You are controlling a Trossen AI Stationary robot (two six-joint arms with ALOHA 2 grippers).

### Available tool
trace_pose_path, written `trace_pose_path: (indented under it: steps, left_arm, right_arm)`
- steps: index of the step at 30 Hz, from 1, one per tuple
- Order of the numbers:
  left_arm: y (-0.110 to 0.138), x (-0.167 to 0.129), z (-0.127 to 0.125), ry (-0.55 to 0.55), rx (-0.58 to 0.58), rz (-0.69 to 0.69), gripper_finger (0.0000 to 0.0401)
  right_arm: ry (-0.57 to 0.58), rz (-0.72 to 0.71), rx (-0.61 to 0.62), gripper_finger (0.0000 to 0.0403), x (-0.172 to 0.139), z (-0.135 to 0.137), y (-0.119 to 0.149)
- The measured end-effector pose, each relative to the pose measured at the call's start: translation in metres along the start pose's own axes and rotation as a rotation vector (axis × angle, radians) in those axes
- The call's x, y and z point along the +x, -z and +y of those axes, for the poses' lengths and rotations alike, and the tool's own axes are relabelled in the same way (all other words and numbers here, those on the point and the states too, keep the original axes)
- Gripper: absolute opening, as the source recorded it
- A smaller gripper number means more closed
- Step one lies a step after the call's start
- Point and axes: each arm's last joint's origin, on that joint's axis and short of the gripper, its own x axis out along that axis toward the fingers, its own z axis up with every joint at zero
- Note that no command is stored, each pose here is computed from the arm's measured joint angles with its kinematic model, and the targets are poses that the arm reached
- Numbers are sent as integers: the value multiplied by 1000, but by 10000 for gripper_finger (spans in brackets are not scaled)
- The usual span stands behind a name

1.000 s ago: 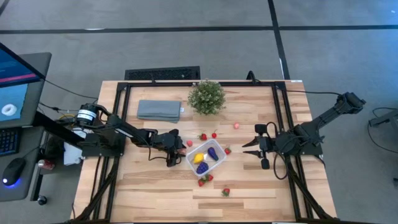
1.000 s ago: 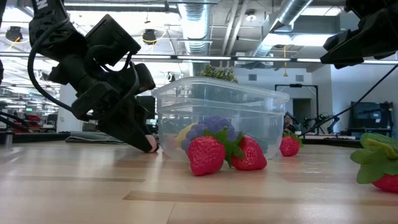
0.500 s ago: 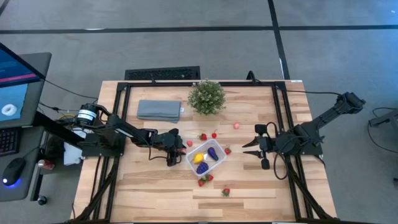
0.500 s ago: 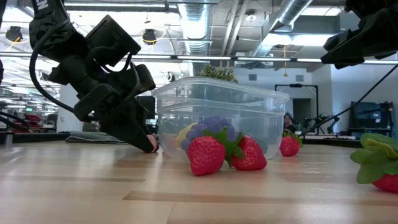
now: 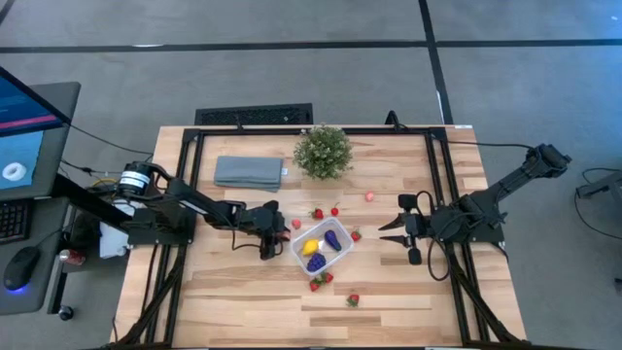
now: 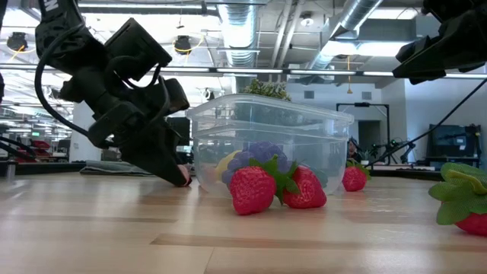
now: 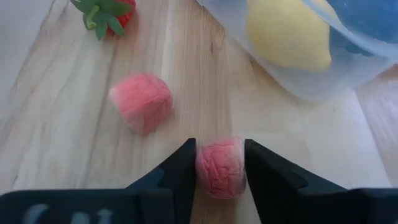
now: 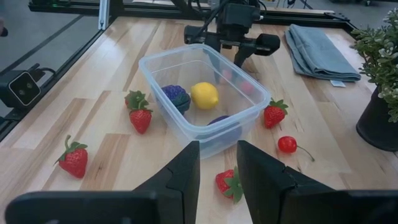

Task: Pick and placing Produce into tupperware
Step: Put the bottom peach into the transparent bin

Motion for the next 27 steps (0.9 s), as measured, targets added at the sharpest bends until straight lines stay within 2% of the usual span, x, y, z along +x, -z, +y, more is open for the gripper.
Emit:
trace_pose_path:
  steps: [6, 10, 20, 27]
  left_arm:
    - [-6, -20, -3, 23, 14, 13, 112]
    - [-15, -38, -8, -11, 28, -32, 112]
    - [-40, -75, -24, -4, 118, -260, 112]
    - [-52, -77, -30, 2, 171, -337, 112]
  right_arm:
    - [0, 0, 0, 130, 0, 0, 0]
    - [3, 0, -3, 130, 0, 0, 0]
    - [3, -1, -8, 130, 0, 0, 0]
    - [3, -1, -8, 130, 0, 0, 0]
